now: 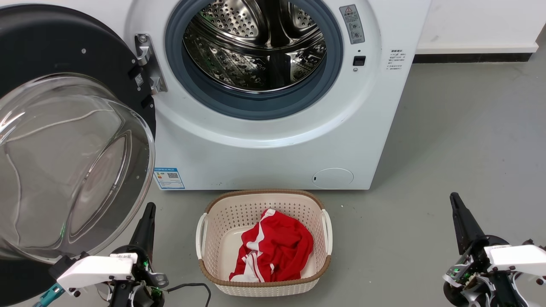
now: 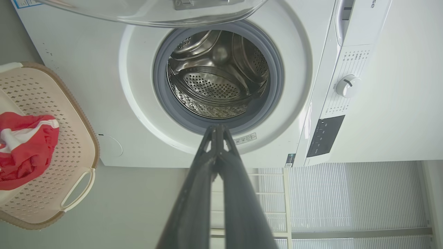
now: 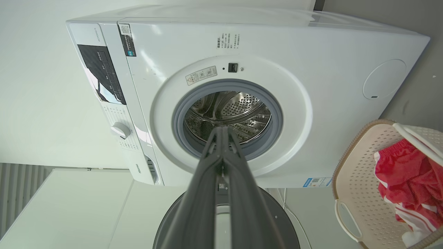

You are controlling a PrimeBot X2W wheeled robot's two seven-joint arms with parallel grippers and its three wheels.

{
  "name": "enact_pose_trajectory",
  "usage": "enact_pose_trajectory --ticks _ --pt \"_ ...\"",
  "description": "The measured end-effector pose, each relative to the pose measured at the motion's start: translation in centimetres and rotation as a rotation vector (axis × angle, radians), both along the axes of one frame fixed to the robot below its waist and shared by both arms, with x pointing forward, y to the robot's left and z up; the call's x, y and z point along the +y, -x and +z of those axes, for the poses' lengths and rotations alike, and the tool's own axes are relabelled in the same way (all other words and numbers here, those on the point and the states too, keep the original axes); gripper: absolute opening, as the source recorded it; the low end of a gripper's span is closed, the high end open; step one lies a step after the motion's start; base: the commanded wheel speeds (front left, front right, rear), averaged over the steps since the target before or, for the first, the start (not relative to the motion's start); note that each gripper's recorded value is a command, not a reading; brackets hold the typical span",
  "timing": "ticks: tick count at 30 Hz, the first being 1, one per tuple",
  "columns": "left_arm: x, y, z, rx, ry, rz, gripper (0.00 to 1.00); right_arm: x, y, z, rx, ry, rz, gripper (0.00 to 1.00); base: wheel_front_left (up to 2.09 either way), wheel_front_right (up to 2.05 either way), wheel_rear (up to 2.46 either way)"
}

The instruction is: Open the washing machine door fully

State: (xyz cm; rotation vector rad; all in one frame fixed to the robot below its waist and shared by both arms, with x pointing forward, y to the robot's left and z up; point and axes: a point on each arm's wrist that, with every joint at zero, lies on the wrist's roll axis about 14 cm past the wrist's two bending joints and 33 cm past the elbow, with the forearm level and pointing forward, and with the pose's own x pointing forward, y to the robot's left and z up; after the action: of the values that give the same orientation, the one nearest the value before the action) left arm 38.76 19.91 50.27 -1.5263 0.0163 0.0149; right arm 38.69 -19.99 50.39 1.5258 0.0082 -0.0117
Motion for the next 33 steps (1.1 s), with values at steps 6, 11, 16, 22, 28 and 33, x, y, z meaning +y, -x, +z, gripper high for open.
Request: enact_pose_trajectory --ticks 6,11,16,22,28,33 --pt "0.10 -0.03 0.19 -0.011 0.047 0.001 0.00 -0.02 -0.04 0.04 -0.003 -0.046 0.002 0.00 0.00 0.00 0.00" --pt "0.10 -0.03 0.19 -0.011 0.047 0.001 0.00 -0.04 -0.07 0.08 -0.004 -0.047 0.002 0.00 0.00 0.00 0.00" --pt "0.10 -0.03 0.18 -0.011 0.047 0.001 0.00 -0.05 -0.07 0.09 -0.005 -0.047 0.002 0.00 0.00 0.00 0.00" --pt "0.09 -0.03 0.19 -0.011 0.048 0.000 0.00 -0.05 -0.07 0.08 -0.005 -0.048 0.002 0.00 0.00 0.00 0.00" --pt "0.09 -0.03 0.19 -0.011 0.048 0.000 0.00 -0.07 -0.07 0.08 -0.005 -0.048 0.002 0.00 0.00 0.00 0.00" --pt "0.09 -0.03 0.19 -0.011 0.048 0.000 0.00 -0.07 -0.07 0.08 -0.004 -0.047 0.002 0.00 0.00 0.00 0.00"
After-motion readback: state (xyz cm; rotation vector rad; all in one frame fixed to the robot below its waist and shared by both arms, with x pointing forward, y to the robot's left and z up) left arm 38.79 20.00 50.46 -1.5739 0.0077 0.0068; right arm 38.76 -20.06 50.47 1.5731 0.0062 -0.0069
